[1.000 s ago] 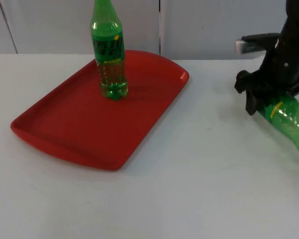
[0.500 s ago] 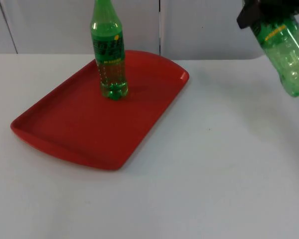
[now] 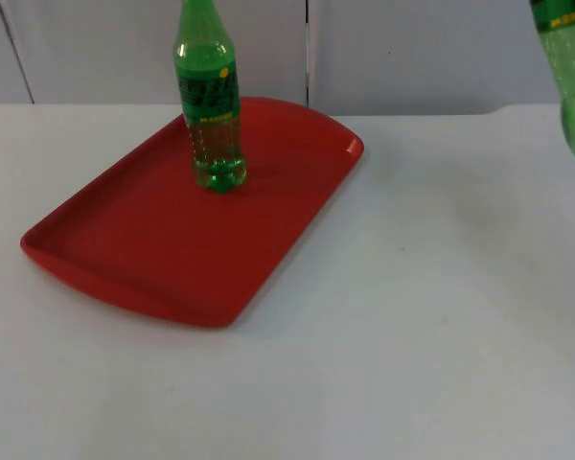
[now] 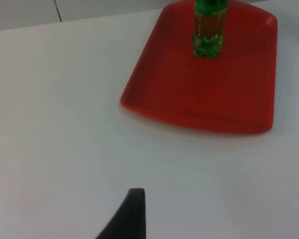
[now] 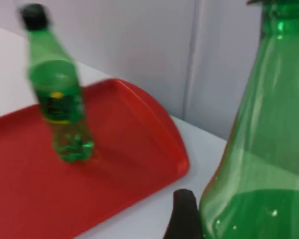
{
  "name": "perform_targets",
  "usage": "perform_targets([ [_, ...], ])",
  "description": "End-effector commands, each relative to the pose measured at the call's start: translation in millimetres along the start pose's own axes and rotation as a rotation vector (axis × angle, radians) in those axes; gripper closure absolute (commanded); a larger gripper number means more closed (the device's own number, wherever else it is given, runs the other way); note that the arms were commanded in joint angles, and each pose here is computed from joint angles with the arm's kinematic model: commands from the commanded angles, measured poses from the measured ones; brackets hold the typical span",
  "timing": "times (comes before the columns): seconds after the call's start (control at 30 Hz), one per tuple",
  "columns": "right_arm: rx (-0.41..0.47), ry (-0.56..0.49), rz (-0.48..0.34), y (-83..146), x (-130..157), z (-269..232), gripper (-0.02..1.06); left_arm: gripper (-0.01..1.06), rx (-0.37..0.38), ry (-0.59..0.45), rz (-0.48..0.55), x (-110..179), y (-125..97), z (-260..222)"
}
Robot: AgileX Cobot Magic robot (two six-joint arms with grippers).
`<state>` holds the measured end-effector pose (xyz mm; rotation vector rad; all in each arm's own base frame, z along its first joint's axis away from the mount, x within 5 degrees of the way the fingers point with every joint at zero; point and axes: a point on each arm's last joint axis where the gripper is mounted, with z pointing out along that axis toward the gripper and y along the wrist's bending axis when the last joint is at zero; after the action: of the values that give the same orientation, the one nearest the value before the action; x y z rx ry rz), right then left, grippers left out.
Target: Place the bottle upright on the tray.
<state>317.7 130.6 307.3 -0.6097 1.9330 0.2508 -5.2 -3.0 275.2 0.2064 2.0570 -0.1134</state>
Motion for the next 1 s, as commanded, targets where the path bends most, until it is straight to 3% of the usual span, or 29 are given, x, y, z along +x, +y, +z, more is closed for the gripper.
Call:
perform_targets([
  [0.0,-0.039,-0.059,-0.073,23,-8,-14,1.05,0.07,0.009,-0.001,-0.008,1,0,0],
  [0.2,-0.148,-0.064,-0.211,52,-12,-16,1.05,0.07,0.009,-0.001,-0.008,1,0,0],
  [0.4,-0.298,-0.106,-0.182,67,-15,-19,1.05,0.07,0.009,-0.001,-0.008,1,0,0],
  [0.5,-0.407,-0.206,-0.133,76,-23,-24,1.05,0.07,0.009,-0.001,-0.008,1,0,0],
  [0.6,-0.425,-0.269,-0.112,78,-29,-26,1.05,0.07,0.009,-0.001,-0.008,1,0,0],
  [0.73,-0.468,-0.332,-0.201,83,-32,-29,1.05,0.07,0.009,-0.001,-0.008,1,0,0],
  [0.97,-0.568,-0.319,-0.282,92,-16,-7,1.05,0.07,0.009,-0.001,-0.008,1,0,0],
])
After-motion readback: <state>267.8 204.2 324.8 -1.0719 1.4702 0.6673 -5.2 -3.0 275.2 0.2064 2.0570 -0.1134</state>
